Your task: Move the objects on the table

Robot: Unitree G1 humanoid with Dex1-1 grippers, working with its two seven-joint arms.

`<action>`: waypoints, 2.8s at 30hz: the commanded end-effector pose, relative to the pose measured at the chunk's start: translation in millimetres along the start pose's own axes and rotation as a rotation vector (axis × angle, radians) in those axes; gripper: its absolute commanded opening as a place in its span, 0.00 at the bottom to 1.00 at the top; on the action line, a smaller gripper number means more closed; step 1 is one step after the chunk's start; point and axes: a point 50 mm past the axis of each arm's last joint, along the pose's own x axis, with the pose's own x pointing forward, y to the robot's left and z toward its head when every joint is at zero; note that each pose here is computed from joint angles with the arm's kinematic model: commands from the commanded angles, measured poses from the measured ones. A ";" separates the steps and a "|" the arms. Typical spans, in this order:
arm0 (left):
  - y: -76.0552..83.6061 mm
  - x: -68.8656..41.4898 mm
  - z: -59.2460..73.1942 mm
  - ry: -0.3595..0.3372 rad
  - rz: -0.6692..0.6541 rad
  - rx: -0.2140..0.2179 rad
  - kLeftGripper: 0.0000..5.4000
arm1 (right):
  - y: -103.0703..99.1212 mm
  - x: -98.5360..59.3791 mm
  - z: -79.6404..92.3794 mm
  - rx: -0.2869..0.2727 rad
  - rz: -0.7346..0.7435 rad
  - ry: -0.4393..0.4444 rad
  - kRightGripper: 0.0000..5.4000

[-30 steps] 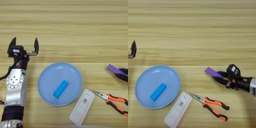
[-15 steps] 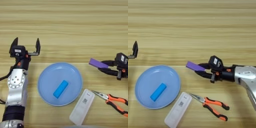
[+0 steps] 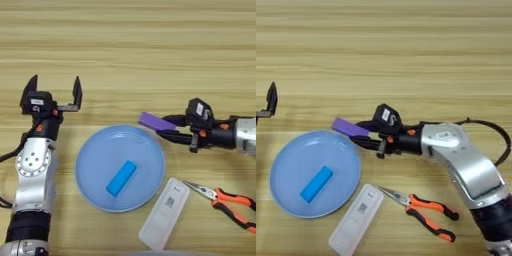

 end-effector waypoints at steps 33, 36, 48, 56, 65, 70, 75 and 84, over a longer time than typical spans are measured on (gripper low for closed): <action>1.5 3.9 7.5 -0.024 -0.006 -0.008 1.00 | 15.6 81.7 -42.4 0.164 0.020 0.071 0.48; 2.1 4.2 6.2 -0.021 -0.005 -0.009 1.00 | 15.2 81.0 -36.8 0.149 0.021 0.056 0.55; 0.1 5.6 5.8 -0.023 -0.006 -0.014 1.00 | 13.4 74.0 -21.1 0.085 0.017 0.022 0.79; -0.9 5.2 5.6 -0.023 -0.006 -0.016 1.00 | 9.5 56.9 -20.8 0.056 -0.028 0.028 0.95; -1.0 5.0 5.2 -0.022 -0.008 -0.017 1.00 | 12.1 37.2 -39.4 0.004 -0.074 0.106 1.00; -1.0 5.4 5.3 -0.022 -0.009 -0.017 1.00 | 12.0 31.6 -44.1 -0.019 -0.090 0.134 1.00; -1.5 6.2 6.0 -0.025 -0.010 -0.018 1.00 | 9.8 30.3 -48.3 -0.084 -0.115 0.179 1.00; -3.1 6.5 6.3 -0.021 -0.009 -0.036 1.00 | 7.2 31.5 -46.5 -0.239 -0.148 0.226 1.00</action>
